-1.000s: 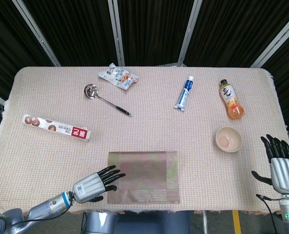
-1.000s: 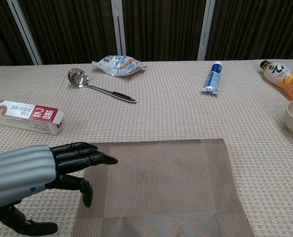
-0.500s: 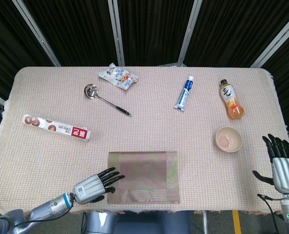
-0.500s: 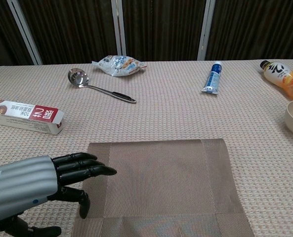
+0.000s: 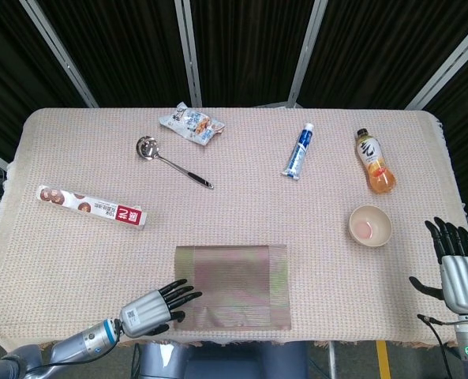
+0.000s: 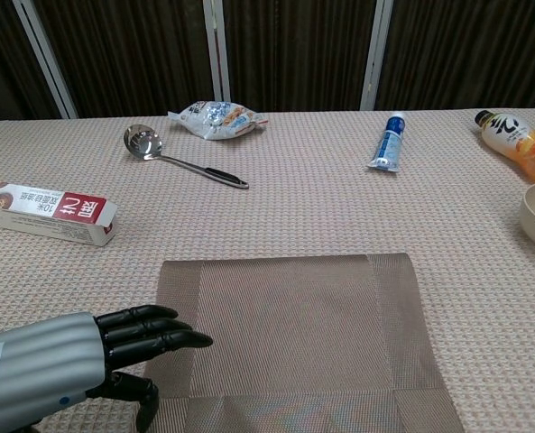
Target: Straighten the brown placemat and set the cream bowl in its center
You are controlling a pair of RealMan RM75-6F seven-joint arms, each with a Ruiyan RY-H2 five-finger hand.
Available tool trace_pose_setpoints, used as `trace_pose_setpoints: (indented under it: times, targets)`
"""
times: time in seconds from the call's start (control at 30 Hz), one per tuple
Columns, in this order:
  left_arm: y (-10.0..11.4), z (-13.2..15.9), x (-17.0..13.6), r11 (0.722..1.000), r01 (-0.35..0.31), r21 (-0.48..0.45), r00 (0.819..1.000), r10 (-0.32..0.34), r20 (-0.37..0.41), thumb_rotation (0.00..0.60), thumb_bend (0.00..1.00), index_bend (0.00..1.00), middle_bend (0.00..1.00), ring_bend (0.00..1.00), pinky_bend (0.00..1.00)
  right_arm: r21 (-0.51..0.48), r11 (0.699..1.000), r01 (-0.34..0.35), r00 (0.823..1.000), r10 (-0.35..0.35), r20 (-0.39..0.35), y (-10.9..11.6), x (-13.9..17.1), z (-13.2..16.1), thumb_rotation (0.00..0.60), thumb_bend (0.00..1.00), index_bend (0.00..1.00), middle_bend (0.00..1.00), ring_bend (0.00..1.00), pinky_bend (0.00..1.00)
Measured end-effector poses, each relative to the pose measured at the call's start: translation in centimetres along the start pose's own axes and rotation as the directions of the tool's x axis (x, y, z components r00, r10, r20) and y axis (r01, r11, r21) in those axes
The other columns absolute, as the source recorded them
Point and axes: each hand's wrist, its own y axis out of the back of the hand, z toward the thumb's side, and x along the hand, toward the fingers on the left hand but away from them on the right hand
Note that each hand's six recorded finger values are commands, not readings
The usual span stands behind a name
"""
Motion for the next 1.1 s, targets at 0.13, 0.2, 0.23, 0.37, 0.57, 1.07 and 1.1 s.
trace_pose_setpoints:
  times: [0.13, 0.2, 0.23, 0.37, 0.57, 1.07, 1.1]
  targets:
    - [-0.1, 0.1, 0.2, 1.000, -0.005, -0.006, 1.000, 0.005, 0.000, 0.600, 0.27, 0.46, 0.00, 0.00, 0.00, 0.001, 1.000, -0.001, 1.000, 0.001, -0.001, 0.0, 0.0, 0.0, 0.600, 0.00, 0.00, 0.00, 0.00, 0.00]
    - [-0.2, 0.2, 0.4, 1.000, -0.008, -0.006, 1.000, 0.008, 0.003, 0.600, 0.27, 0.46, 0.00, 0.00, 0.00, 0.001, 1.000, -0.001, 1.000, 0.001, 0.000, 0.0, 0.0, 0.0, 0.600, 0.00, 0.00, 0.00, 0.00, 0.00]
    - [-0.2, 0.3, 0.5, 1.000, -0.010, -0.005, 1.000, 0.010, 0.005, 0.600, 0.27, 0.46, 0.00, 0.00, 0.00, 0.001, 1.000, 0.000, 1.000, 0.000, 0.001, 0.0, 0.0, 0.0, 0.600, 0.00, 0.00, 0.00, 0.00, 0.00]
    - [-0.3, 0.3, 0.7, 1.000, -0.008, -0.004, 1.000, 0.008, 0.003, 0.600, 0.27, 0.46, 0.00, 0.00, 0.00, 0.001, 1.000, -0.001, 1.000, 0.001, 0.001, 0.0, 0.0, -0.1, 0.600, 0.00, 0.00, 0.00, 0.00, 0.00]
    - [-0.7, 0.4, 1.1, 1.000, 0.000, -0.005, 1.000, 0.000, 0.002, 0.600, 0.27, 0.46, 0.00, 0.00, 0.00, 0.001, 1.000, -0.001, 1.000, 0.001, -0.001, 0.1, 0.0, -0.1, 0.600, 0.00, 0.00, 0.00, 0.00, 0.00]
    - [-0.3, 0.6, 1.4, 1.000, -0.010, -0.008, 1.000, 0.010, 0.003, 0.600, 0.28, 0.46, 0.00, 0.00, 0.00, 0.005, 1.000, 0.001, 1.000, -0.001, -0.001, 0.2, 0.1, 0.0, 0.600, 0.00, 0.00, 0.00, 0.00, 0.00]
    - [-0.3, 0.6, 1.4, 1.000, -0.009, -0.007, 1.000, 0.009, 0.005, 0.600, 0.28, 0.46, 0.00, 0.00, 0.00, 0.005, 1.000, 0.001, 1.000, -0.001, -0.001, 0.2, 0.1, 0.0, 0.600, 0.00, 0.00, 0.00, 0.00, 0.00]
